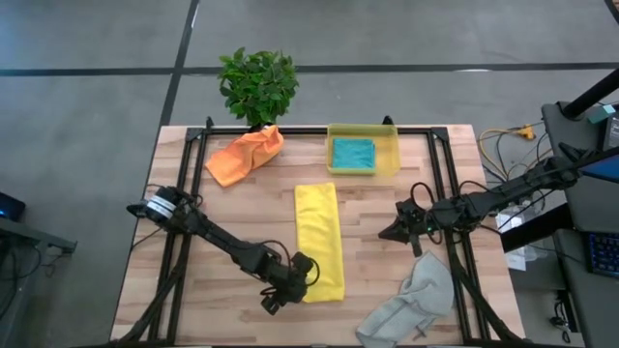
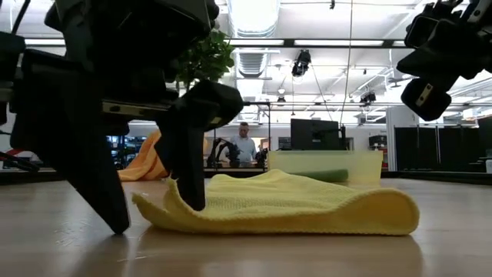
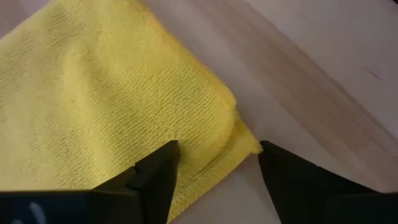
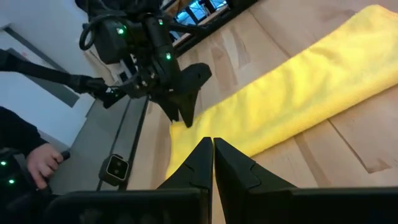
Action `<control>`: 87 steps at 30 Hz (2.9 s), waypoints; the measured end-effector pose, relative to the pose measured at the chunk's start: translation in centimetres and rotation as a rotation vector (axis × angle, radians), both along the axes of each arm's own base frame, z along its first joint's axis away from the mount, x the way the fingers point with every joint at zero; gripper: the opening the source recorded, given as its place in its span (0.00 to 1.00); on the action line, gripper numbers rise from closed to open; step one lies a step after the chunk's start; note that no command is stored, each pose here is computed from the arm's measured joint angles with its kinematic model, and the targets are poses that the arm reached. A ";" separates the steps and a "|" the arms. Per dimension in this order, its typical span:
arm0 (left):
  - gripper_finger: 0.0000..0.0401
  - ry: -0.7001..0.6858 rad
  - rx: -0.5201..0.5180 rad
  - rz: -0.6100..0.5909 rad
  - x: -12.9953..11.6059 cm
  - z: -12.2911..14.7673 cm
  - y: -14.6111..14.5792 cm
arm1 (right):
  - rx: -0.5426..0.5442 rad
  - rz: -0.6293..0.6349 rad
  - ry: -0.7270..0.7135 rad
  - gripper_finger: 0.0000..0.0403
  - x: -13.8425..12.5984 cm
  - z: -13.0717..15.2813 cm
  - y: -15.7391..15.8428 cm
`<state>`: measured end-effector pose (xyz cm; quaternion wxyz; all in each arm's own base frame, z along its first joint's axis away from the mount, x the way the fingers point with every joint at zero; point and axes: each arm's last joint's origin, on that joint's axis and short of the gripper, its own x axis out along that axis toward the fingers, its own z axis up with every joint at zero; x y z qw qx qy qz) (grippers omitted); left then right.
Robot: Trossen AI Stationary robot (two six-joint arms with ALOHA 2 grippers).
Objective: Fold microfiber towels
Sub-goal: Fold the yellow microfiber towel
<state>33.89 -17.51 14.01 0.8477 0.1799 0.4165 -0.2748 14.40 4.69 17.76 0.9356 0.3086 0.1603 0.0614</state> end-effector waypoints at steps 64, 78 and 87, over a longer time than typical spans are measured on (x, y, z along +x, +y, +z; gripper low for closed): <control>0.00 -0.143 -0.733 0.702 -3.6 -0.2 3.8 | -0.402 0.276 0.064 0.59 10.1 -6.7 13.0; 0.00 -0.250 -0.897 0.830 -5.4 -1.3 5.4 | -0.496 0.056 0.128 0.59 11.2 -6.7 12.5; 0.00 -0.258 -0.898 0.835 -5.3 -1.2 5.5 | -0.433 0.014 0.144 0.59 11.8 -6.5 12.1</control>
